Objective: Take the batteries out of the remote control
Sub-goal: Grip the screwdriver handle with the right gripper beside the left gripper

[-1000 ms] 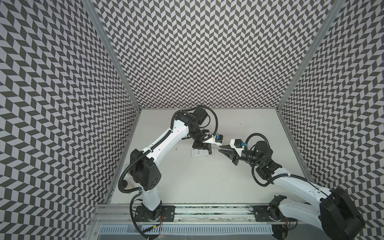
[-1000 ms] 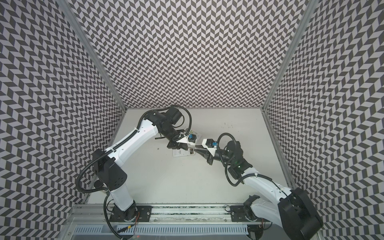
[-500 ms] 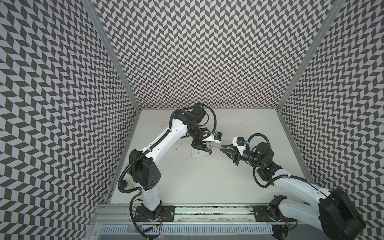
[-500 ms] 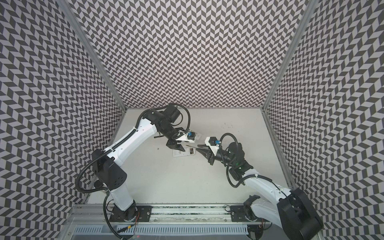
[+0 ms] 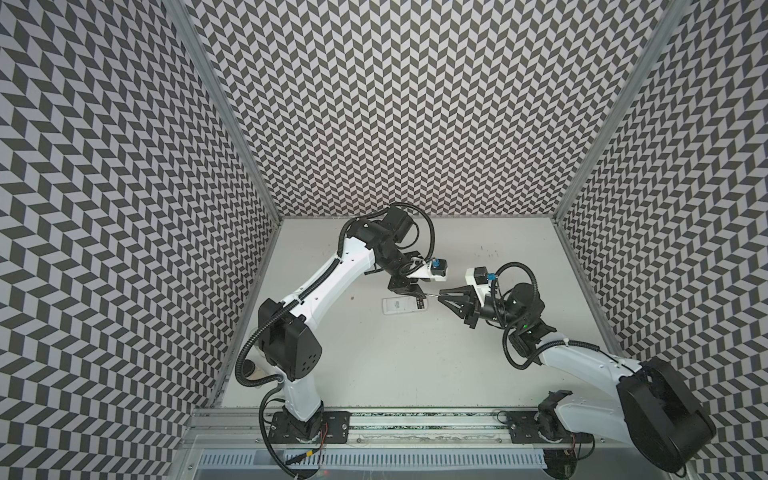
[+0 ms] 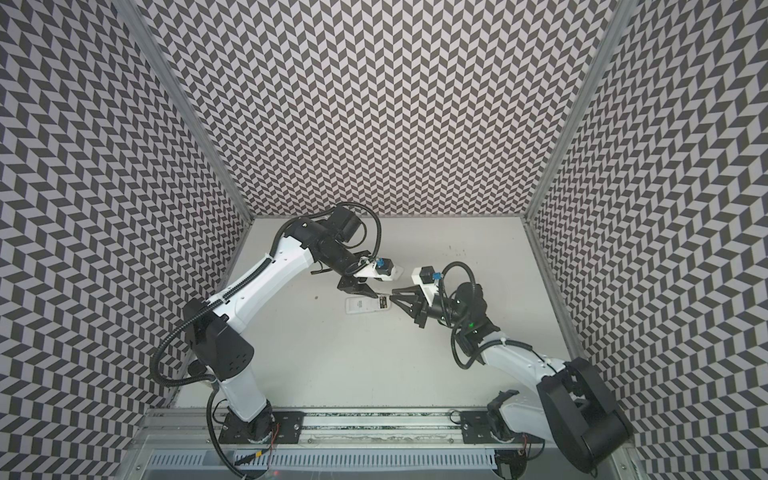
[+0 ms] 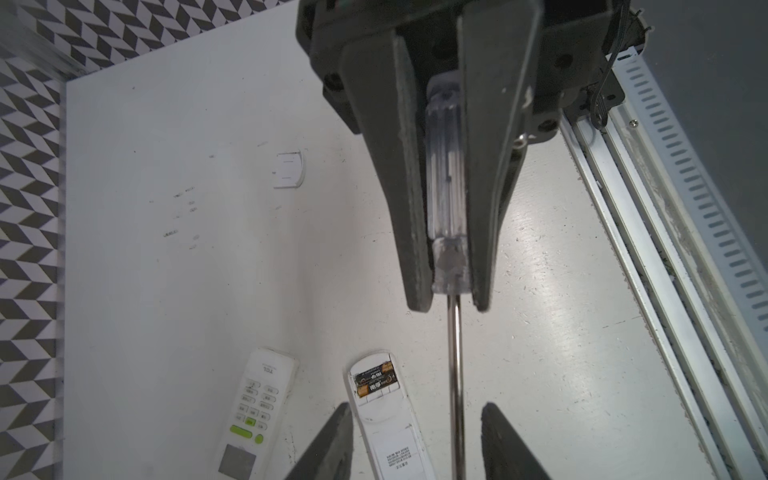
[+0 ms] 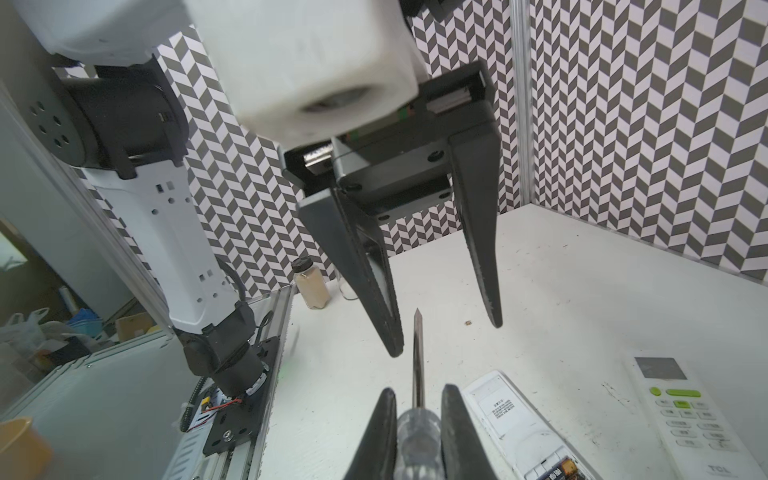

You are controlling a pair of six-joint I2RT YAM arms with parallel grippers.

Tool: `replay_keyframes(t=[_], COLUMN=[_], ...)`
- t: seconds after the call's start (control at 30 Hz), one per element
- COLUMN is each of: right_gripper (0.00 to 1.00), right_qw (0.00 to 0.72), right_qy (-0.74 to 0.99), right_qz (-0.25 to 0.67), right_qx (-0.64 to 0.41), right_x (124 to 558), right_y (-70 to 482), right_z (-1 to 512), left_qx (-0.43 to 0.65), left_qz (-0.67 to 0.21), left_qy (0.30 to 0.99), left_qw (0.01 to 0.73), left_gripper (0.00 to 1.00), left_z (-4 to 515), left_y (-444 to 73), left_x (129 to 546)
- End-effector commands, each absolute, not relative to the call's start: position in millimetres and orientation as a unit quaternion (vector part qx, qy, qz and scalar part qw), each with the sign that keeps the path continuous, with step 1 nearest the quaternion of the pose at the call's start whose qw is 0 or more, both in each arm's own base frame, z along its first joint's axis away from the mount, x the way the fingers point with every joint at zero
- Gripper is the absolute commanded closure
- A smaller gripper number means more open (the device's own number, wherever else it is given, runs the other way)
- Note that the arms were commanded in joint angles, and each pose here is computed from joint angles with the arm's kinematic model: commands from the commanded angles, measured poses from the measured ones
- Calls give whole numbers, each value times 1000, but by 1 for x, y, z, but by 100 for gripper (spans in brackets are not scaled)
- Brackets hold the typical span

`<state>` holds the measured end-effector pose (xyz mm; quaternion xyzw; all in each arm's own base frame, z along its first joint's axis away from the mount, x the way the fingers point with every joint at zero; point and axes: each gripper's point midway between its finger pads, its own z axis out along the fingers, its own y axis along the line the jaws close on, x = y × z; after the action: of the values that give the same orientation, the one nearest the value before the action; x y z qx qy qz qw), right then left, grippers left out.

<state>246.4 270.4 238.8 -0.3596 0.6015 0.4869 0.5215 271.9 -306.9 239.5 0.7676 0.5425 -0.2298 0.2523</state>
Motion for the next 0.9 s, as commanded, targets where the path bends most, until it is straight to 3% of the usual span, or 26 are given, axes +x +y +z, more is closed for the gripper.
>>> replay_keyframes(t=[0.0,0.17,0.33,0.43,0.5,0.57,0.63,0.8,0.87], right_gripper=[100,100,100,100,100,100,100,73,67], right_qw=[544,543,547,553,552,546,549,548,550], right_qy=[564,559,560,559,560,563,563,568,567], right_qz=[499,502,501,500,499,497,495,479,476], right_qx=[-371,-374,-368,-362,-364,-370,-369,-383,-386], right_x=[242,242,245,246,246,247,246,246,245], right_y=[271,273,273,271,272,273,273,272,272], right_z=[261,264,264,268,265,262,264,256,256], left_qx=[768,766,765,765,764,762,760,758,759], left_qz=[-258,-274,-285,-287,-290,-291,-292,-297,-295], left_qy=[524,520,520,520,520,522,524,525,525], left_qw=[265,259,252,250,248,248,249,247,248], left_gripper=[59,78,71,73,84,100,100,100,100], left_z=[243,239,234,233,231,232,233,234,235], left_y=[-319,-323,-323,-324,-324,-324,-325,-324,-323], left_x=[266,262,258,256,255,256,257,255,256])
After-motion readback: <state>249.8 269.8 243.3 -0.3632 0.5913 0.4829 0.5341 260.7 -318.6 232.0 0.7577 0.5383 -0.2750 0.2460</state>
